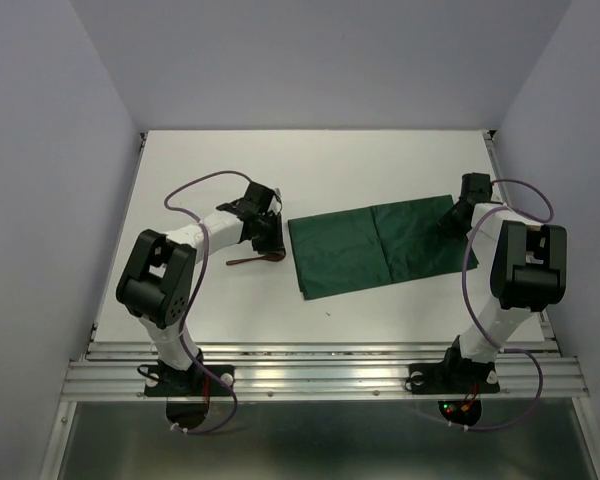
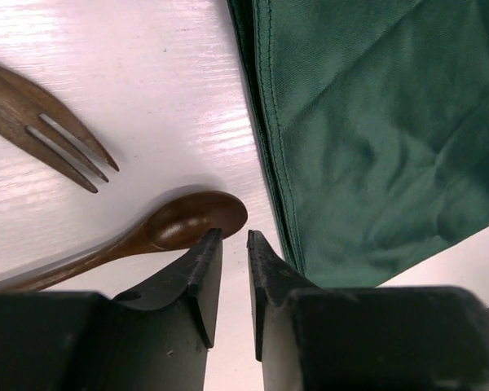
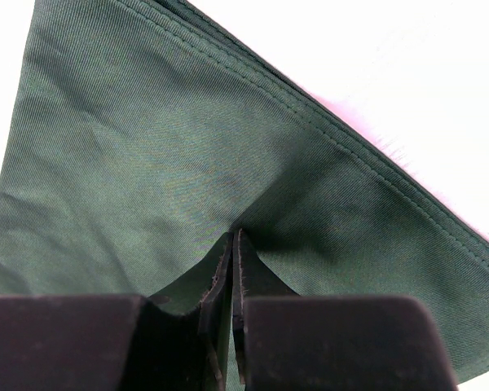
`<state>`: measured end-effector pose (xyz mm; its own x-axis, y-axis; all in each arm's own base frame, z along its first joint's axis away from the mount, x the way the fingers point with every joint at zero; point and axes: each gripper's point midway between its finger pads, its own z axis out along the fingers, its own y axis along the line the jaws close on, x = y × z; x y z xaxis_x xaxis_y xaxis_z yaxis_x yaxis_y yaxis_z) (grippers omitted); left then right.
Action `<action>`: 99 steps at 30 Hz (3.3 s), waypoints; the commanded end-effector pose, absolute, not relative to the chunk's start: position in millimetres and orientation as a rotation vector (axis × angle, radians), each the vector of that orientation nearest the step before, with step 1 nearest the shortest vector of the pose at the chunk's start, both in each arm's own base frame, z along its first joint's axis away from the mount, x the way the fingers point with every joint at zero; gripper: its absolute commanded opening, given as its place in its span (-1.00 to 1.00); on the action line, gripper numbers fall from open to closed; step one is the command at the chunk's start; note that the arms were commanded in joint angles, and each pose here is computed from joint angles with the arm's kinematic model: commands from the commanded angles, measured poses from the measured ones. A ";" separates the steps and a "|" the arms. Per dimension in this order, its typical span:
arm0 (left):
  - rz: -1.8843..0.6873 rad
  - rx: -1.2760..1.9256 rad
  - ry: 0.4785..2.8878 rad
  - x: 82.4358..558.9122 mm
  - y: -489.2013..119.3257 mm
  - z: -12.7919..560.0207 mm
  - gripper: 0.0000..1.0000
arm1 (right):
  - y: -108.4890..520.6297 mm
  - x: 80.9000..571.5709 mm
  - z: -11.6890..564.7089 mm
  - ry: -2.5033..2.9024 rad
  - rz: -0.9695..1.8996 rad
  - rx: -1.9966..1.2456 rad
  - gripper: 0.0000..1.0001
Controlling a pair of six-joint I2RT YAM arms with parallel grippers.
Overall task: Fold the napkin into a case and place the utensils inside
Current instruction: Move the spoon to the center of the board, then move the rectangle-folded napkin to the center of the board, then smooth out the rectangle-folded napkin at the center of the board.
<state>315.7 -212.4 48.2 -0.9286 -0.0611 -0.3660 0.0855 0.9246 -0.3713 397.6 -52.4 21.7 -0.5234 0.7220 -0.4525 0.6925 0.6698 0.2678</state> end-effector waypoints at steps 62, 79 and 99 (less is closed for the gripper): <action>-0.426 0.050 2.690 346.9 -229.5 39.1 -0.15 | 19.7 303.7 1.4 2.474 0.203 1.027 -0.64; -0.414 0.004 2.635 339.8 -198.6 99.3 -0.06 | -25.0 326.8 99.4 2.291 -0.155 0.847 0.02; -0.430 -0.271 2.786 246.1 -172.4 36.0 -0.08 | -24.9 337.3 96.2 2.339 -0.138 0.815 0.48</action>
